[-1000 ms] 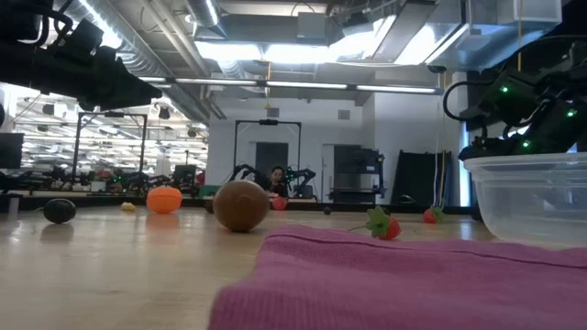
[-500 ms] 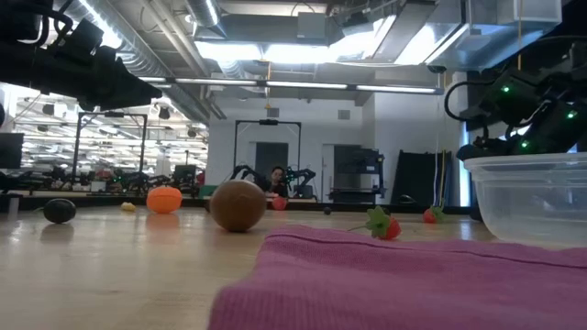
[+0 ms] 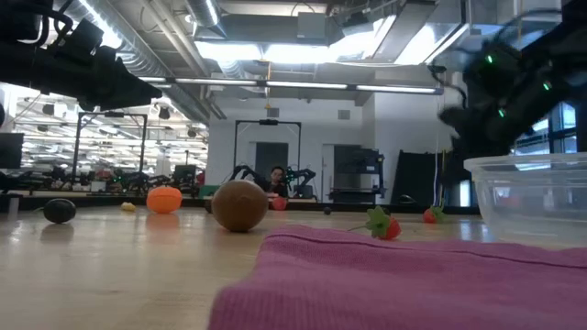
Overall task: Pick and placing Produce into tupperware
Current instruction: Put the blueberry into the transparent bin
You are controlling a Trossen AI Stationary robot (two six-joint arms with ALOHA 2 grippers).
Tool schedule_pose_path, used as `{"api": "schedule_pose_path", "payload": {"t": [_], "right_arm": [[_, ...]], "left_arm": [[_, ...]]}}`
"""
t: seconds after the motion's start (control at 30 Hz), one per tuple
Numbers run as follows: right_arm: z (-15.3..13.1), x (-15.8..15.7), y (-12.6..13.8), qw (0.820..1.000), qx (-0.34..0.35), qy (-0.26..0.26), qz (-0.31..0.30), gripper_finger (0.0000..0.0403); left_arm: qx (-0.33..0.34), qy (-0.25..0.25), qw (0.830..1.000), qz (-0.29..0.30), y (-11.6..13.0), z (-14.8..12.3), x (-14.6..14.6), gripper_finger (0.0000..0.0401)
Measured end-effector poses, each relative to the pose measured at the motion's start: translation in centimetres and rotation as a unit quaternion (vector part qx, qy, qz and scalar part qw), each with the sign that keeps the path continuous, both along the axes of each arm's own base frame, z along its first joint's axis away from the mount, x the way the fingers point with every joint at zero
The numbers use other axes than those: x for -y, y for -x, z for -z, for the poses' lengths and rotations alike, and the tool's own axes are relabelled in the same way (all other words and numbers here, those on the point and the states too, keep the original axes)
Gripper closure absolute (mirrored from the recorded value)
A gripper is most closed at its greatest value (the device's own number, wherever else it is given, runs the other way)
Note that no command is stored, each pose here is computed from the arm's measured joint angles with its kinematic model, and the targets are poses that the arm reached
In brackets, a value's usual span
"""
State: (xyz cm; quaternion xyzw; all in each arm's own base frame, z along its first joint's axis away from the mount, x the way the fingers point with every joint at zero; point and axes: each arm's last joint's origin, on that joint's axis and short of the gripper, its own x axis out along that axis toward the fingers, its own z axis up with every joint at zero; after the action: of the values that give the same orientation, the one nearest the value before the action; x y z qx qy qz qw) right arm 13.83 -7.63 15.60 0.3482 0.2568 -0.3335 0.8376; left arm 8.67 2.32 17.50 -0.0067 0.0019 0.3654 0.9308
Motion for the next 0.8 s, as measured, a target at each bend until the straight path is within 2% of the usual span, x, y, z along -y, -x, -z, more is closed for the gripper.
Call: {"api": "schedule_pose_path", "payload": {"t": [0.13,0.27,0.43,0.6,0.7,0.8], "right_arm": [[-3.5,-0.3,-1.2,0.993,0.011,-0.004,-0.12,0.0319],[-7.3,-1.8,-1.6,0.97,-0.013,-0.036,-0.241,0.0319],[-11.0,-4.3,-1.1,0.949,-0.078,-0.064,-0.299,0.032],[-11.1,-6.8,-1.3,0.934,-0.144,-0.081,-0.316,0.0335],[-9.9,-8.3,-2.1,0.922,-0.169,-0.1,-0.334,0.0342],[-8.0,-9.3,-2.6,0.914,-0.218,-0.11,-0.324,0.0341]], "left_arm": [[0.0,0.0,1.0,0.0,0.0,0.0,0.0,0.0127],[0.0,0.0,1.0,0.0,0.0,0.0,0.0,0.0127],[-0.001,-0.001,1.0,0.0,0.0,0.0,0.0,0.0127],[-0.001,-0.001,1.0,0.0,0.0,0.0,0.0,0.0127],[-0.001,-0.001,1.0,0.0,0.0,0.0,0.0,0.0127],[-0.001,-0.001,1.0,0.0,0.0,0.0,0.0,0.0127]]}}
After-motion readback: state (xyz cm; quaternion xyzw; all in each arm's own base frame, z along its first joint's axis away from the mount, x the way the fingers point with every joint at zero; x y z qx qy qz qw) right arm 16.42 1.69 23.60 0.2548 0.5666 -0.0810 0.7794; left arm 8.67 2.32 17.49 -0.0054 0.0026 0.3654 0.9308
